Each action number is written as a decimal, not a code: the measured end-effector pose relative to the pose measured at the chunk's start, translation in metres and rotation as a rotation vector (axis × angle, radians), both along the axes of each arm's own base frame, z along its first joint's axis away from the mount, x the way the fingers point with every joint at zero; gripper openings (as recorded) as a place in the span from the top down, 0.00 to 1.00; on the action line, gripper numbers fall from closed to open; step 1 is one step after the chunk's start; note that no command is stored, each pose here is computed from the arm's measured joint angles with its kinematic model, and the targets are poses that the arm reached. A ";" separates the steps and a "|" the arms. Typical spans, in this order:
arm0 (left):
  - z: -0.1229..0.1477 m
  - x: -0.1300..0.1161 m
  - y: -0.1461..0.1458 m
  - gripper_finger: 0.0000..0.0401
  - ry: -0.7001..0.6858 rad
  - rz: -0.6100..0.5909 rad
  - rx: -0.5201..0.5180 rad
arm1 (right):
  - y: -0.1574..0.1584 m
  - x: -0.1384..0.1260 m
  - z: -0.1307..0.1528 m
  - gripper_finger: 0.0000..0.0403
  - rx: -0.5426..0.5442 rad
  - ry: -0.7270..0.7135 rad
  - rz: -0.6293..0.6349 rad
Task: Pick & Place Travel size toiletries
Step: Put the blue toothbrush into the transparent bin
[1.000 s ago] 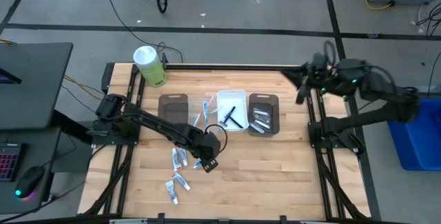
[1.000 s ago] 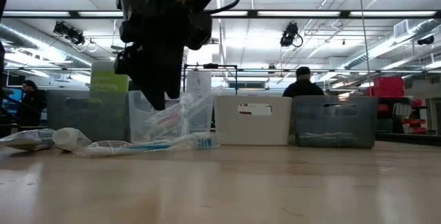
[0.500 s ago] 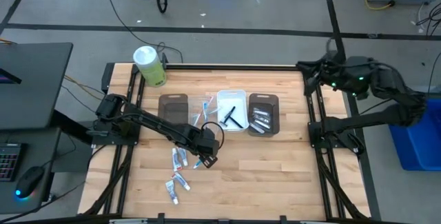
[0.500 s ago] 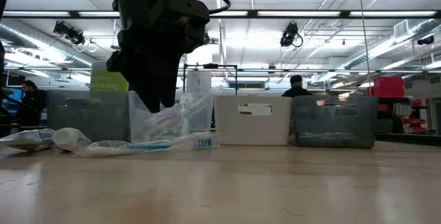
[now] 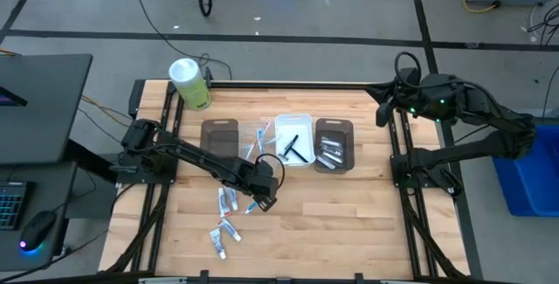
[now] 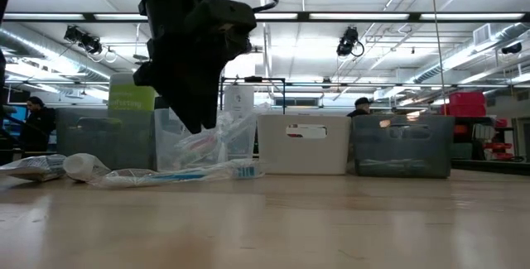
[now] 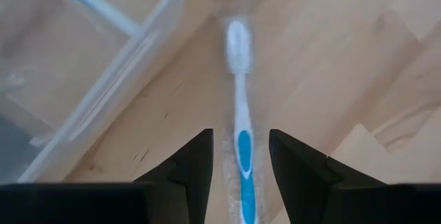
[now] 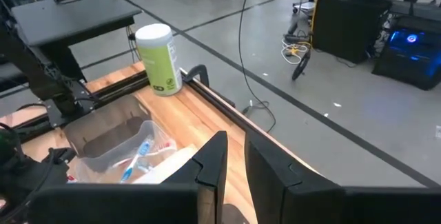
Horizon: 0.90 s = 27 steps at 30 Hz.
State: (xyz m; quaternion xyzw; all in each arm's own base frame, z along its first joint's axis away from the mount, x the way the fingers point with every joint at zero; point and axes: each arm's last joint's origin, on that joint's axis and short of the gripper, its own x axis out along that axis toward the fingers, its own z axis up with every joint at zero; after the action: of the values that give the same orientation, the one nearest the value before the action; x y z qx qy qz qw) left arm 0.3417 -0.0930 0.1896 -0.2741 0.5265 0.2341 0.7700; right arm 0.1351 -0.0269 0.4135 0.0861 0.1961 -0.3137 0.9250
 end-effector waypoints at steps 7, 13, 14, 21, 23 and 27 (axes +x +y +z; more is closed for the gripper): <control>0.004 0.009 -0.004 0.63 -0.095 -0.101 -0.011 | -0.001 -0.007 0.014 0.86 -0.076 -0.071 -0.040; 0.004 0.008 -0.008 0.59 -0.084 -0.125 -0.073 | -0.002 -0.020 0.029 0.86 -0.143 -0.106 -0.120; 0.003 0.007 -0.009 0.58 -0.078 -0.114 -0.064 | -0.002 -0.022 0.031 0.86 -0.143 -0.116 -0.121; -0.001 0.003 -0.020 0.40 -0.061 -0.025 -0.057 | -0.001 -0.027 0.028 0.87 -0.098 -0.110 -0.124; -0.005 0.002 -0.023 0.37 -0.043 -0.018 -0.056 | -0.001 -0.025 0.025 0.87 -0.080 -0.082 -0.106; -0.016 0.001 -0.028 0.35 0.013 -0.012 -0.063 | -0.001 -0.018 0.021 0.87 -0.064 -0.043 -0.089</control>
State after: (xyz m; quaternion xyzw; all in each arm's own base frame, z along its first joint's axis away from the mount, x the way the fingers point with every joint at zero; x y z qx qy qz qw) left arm 0.3424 -0.1206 0.1737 -0.2933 0.5402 0.2145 0.7590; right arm 0.1169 -0.0280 0.4343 0.0720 0.1620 -0.3587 0.9165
